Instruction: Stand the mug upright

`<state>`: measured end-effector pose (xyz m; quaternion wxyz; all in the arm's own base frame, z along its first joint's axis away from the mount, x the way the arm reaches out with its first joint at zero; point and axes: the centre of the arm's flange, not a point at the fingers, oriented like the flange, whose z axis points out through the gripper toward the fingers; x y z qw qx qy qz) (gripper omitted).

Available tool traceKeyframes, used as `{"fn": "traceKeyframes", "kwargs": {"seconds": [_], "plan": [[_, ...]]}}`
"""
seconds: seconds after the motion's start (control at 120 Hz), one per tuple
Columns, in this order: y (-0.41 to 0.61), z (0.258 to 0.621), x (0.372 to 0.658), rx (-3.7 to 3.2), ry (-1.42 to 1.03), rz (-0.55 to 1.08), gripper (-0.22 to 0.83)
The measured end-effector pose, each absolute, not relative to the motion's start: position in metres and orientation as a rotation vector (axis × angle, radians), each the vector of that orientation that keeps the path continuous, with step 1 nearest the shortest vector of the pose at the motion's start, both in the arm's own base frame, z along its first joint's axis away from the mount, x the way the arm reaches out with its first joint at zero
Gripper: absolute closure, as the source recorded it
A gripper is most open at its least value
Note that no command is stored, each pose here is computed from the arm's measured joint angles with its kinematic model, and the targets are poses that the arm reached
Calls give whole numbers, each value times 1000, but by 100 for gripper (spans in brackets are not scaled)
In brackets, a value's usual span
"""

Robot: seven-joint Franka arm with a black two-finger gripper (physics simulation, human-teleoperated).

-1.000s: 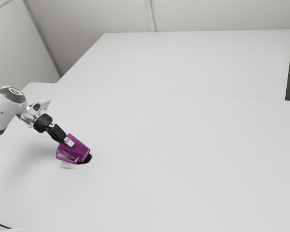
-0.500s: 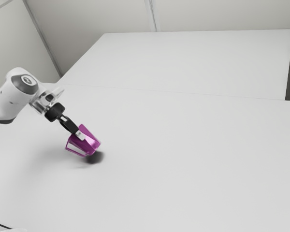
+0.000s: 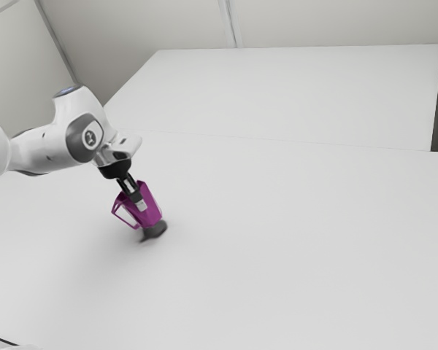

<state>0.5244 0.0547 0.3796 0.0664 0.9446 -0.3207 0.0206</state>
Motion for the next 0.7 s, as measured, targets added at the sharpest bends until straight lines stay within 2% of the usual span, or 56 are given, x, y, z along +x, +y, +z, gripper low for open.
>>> {"fn": "traceKeyframes", "kwargs": {"seconds": [0.458, 0.625, 0.7], "plan": [[2, 362, 517, 3042, -782, 58, 78], [7, 358, 517, 3064, -662, 60, 43], [10, 359, 517, 3074, -614, 65, 30]]}}
